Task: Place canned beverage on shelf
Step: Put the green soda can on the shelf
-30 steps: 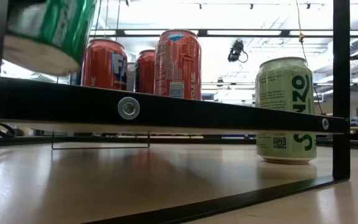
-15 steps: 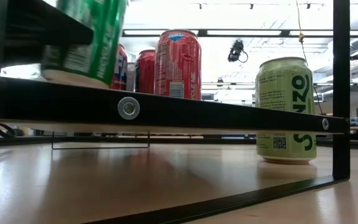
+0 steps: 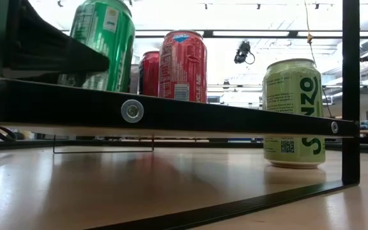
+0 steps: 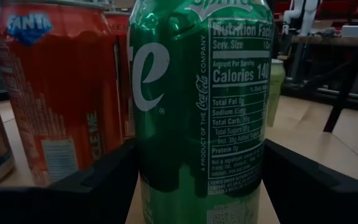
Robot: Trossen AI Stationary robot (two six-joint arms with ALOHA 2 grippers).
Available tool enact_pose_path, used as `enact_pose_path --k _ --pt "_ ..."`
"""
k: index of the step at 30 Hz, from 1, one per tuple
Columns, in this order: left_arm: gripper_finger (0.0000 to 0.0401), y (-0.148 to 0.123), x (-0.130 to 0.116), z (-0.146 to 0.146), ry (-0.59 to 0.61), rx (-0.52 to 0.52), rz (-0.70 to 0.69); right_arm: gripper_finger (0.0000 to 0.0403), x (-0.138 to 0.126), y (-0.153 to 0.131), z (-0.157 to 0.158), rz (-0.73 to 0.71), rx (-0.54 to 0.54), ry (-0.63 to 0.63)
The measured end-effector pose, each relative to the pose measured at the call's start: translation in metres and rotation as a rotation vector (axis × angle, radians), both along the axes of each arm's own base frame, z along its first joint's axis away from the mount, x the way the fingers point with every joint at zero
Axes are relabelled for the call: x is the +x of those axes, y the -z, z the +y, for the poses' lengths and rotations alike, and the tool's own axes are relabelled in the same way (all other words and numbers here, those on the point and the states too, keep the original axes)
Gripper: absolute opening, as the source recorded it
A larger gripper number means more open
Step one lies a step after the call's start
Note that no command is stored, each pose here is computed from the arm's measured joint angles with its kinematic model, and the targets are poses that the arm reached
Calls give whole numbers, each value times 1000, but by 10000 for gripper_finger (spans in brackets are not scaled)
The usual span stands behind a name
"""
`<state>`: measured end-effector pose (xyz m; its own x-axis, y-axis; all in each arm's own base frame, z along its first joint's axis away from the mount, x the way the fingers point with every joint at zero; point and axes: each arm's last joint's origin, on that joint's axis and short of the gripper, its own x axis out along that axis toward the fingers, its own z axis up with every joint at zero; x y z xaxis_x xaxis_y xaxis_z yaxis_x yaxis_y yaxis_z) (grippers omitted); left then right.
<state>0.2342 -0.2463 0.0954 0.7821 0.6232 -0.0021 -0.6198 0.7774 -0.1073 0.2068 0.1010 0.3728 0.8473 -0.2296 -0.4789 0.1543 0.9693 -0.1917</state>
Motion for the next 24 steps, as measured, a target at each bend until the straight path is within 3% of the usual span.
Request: enact_pose_path --k 14,24 --pt "298 4 8 8 -24 1 14 352 0 0 0 -1 4 1" --pt "336 4 10 8 11 -27 38 352 0 0 0 4 13 -11"
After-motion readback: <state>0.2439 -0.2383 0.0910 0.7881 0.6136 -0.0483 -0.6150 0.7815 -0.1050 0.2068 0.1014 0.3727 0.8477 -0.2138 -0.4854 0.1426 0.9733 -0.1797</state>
